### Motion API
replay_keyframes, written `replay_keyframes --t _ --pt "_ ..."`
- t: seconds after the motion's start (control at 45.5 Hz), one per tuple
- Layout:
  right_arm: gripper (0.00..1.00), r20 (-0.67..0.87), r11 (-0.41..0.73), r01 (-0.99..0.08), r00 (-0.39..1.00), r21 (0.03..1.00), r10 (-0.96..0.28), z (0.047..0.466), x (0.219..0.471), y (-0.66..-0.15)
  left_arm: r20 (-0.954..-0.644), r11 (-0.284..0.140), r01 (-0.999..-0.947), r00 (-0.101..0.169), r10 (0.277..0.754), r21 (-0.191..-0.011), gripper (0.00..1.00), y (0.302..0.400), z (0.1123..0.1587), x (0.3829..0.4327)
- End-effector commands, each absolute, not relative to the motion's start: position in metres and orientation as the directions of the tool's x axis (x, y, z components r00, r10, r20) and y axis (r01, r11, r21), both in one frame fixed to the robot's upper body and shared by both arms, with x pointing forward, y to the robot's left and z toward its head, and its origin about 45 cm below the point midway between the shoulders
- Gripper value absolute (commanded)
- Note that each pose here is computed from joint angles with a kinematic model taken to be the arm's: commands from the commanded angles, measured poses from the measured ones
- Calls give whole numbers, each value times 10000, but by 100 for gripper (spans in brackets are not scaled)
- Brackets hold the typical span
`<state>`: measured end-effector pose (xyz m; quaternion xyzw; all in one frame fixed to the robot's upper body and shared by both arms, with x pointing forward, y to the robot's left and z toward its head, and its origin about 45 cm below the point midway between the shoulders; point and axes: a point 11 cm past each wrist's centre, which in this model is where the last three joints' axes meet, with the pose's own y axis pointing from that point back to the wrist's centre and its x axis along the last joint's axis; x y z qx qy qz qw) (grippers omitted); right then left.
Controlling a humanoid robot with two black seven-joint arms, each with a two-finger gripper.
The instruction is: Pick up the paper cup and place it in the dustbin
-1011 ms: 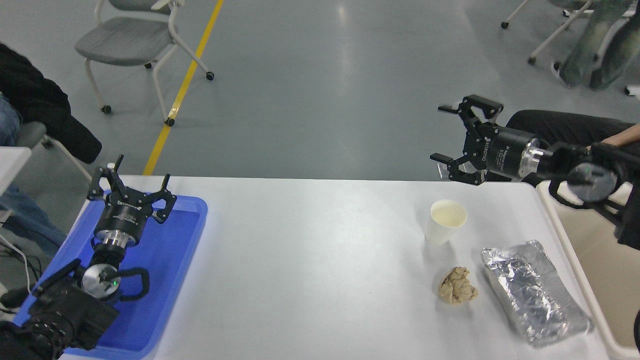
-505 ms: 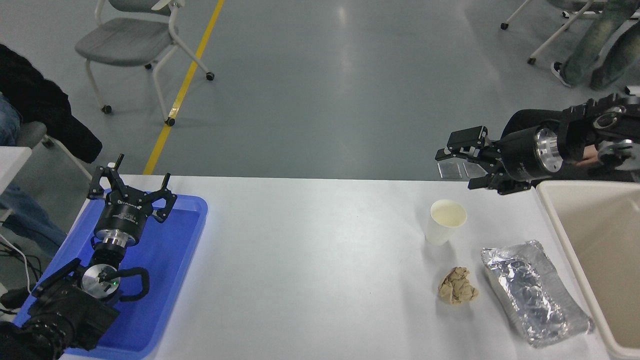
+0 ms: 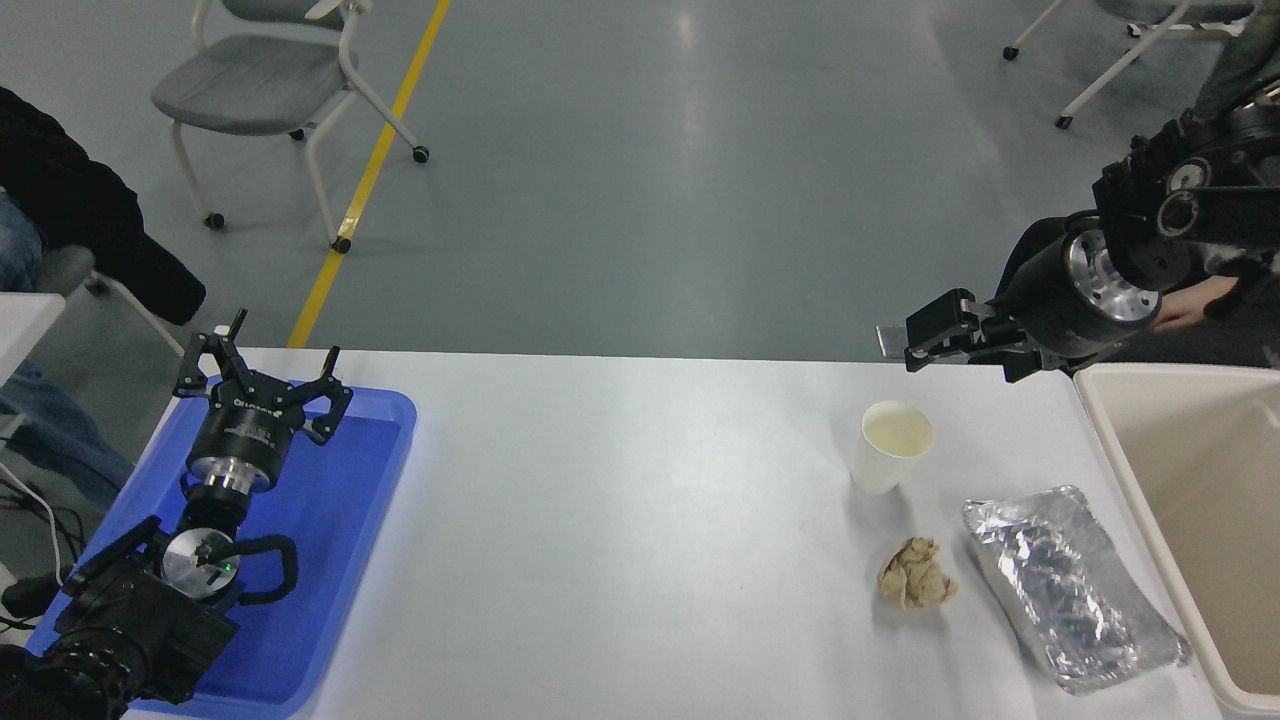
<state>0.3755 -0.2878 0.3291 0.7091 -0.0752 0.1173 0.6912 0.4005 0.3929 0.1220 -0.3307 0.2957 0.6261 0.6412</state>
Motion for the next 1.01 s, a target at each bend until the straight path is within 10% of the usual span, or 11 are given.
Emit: replay_keyframes --t 0.0,0.989 --pt "100 1830 486 -1887 9776 9808 1041 3528 3430 -2796 -7925 -35 -9986 394 6087 -523 100 3934 1217 4003" --pt "100 1907 -104 -1904 9803 9817 518 3952 3316 -2151 -7937 -30 -9986 405 6069 -533 100 3930 1216 4001"
